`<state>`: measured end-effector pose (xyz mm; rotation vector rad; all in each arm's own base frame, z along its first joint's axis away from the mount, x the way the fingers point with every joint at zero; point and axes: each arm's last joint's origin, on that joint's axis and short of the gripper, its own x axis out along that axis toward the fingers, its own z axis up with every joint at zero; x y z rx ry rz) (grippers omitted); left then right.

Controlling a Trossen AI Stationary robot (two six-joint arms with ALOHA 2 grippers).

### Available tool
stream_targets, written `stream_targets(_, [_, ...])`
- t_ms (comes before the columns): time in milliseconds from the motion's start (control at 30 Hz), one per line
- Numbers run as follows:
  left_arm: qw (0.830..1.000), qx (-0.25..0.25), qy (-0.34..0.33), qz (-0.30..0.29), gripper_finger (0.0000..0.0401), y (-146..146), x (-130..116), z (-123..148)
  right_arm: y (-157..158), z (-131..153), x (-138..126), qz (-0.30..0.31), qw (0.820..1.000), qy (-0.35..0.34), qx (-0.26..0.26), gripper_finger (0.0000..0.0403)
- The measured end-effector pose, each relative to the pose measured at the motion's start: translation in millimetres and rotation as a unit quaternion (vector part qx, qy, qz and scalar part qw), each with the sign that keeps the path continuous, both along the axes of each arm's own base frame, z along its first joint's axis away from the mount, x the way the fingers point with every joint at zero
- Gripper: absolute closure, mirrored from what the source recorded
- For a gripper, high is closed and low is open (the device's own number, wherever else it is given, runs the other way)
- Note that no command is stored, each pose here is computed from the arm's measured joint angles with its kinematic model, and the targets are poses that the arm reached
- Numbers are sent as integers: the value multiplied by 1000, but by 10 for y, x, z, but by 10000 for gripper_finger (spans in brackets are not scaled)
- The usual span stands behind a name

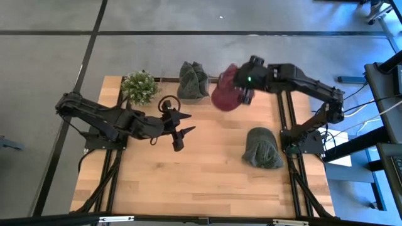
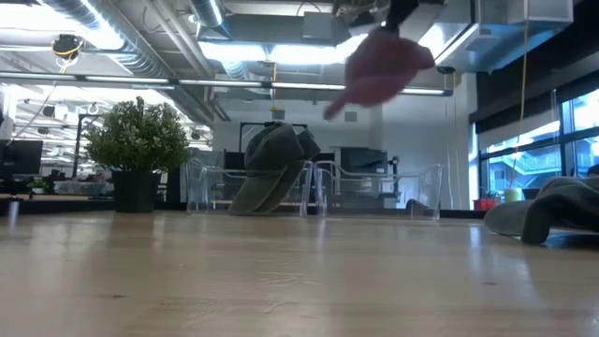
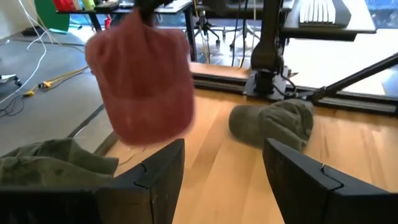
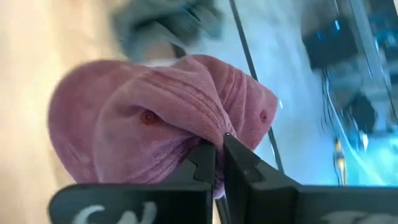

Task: Pick & Place hat
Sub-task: Put the light pink cap into the right transparent bin

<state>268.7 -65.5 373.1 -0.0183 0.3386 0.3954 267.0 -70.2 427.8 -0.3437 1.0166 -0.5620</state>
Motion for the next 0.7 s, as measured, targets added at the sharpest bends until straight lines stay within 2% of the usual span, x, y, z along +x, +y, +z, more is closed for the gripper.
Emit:
stream_targets(133, [1000,1,3,0,189,-1,2,-10,-337,-80,-101,-66,998,15,6,388])
stream_targets(367, [1000,2,4,2,189,0,2,-11,-832,-400,-244,-154,987,46,19,388])
stream_targets(700, [1000,8,6,12,189,7,-3,-14,-1287,-947,-374,-205,977,56,28,388])
